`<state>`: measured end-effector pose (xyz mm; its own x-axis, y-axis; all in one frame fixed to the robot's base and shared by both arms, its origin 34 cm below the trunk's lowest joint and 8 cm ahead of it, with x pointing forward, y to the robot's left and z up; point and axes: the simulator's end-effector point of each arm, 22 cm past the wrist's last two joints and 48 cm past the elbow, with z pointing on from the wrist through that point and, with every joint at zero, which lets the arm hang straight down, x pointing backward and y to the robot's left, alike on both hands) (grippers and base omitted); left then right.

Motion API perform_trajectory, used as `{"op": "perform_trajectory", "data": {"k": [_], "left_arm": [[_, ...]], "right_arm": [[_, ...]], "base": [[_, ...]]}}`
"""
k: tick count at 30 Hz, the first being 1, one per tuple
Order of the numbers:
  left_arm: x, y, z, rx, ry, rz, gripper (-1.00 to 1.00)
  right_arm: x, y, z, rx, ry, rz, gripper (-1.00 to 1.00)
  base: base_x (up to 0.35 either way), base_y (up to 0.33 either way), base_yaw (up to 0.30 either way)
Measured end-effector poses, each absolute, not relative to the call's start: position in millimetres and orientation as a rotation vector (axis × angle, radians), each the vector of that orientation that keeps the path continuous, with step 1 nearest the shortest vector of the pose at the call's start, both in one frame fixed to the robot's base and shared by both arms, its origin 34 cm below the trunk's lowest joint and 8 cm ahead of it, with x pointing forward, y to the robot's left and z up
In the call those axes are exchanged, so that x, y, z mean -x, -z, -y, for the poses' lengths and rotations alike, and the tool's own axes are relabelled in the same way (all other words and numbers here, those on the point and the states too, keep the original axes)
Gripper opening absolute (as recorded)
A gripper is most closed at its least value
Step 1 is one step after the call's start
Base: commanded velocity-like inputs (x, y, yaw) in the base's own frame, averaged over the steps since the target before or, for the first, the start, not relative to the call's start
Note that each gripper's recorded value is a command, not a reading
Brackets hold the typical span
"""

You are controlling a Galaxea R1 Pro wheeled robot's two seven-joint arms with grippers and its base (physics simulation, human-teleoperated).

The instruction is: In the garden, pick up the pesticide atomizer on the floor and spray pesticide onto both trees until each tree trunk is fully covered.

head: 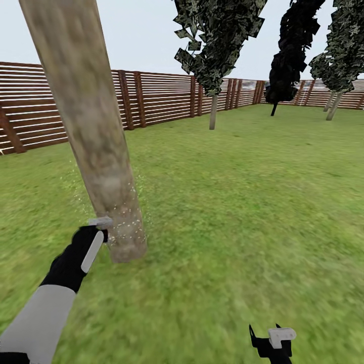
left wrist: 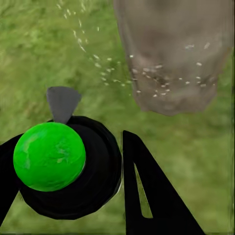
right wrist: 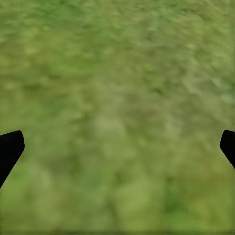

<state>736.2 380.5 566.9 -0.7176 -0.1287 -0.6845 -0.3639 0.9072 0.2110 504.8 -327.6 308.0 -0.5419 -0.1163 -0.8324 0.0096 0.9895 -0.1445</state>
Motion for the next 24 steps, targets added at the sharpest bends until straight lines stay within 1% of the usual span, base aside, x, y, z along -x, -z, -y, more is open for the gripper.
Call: {"op": "perform_trajectory", "data": {"k": [2,4,6,8,10,13,14,17,19,22,24], "left_arm": [[-734.0,-562.7,-381.6,0.351,-0.439,-2.368,-1.00],[-722.5,-554.0,-404.2,0.383,-0.476,-2.383,-1.00],[-721.9,-554.2,-407.9,0.404,-0.462,-2.377,-1.00],[-726.2,-554.3,-389.7,0.365,-0.445,-2.375,-1.00],[-734.4,-554.3,-340.0,0.283,-0.386,-2.380,-1.00],[-743.5,-569.7,-293.3,0.224,-0.321,-2.352,-1.00],[-744.6,-572.7,-289.2,0.214,-0.320,-2.346,-1.00],[-743.8,-574.2,-302.4,0.224,-0.346,-2.341,-1.00],[-743.6,-574.9,-307.9,0.225,-0.357,-2.338,-1.00],[-749.2,-584.1,-292.2,0.220,-0.322,-2.321,-1.00],[-749.2,-599.5,-265.8,0.208,-0.309,-2.335,-1.00]], "right_arm": [[-504.8,-308.0,327.6,0.074,0.161,-2.138,1.00],[-504.8,-308.0,327.5,0.075,0.161,-2.138,1.00],[-504.8,-308.0,327.6,0.074,0.161,-2.138,1.00],[-504.7,-308.0,327.7,0.074,0.161,-2.138,1.00],[-504.7,-308.0,327.8,0.074,0.161,-2.138,1.00],[-504.8,-308.1,327.7,0.074,0.161,-2.138,1.00],[-504.8,-308.0,327.6,0.074,0.161,-2.138,1.00],[-504.8,-308.0,327.6,0.074,0.161,-2.138,1.00],[-504.8,-308.0,327.6,0.074,0.161,-2.138,1.00],[-504.8,-308.1,327.7,0.074,0.161,-2.138,1.00],[-504.8,-308.2,327.7,0.074,0.161,-2.138,1.00]], "base": [[0.000,0.000,0.000],[0.000,0.000,0.000],[0.000,0.000,0.000],[0.000,0.000,0.000],[0.000,0.000,0.000],[-0.035,0.005,0.000],[-0.255,0.055,0.000],[-0.285,0.063,0.000],[-0.078,0.016,0.000],[-0.014,0.003,0.000],[-0.001,0.000,0.000]]}}
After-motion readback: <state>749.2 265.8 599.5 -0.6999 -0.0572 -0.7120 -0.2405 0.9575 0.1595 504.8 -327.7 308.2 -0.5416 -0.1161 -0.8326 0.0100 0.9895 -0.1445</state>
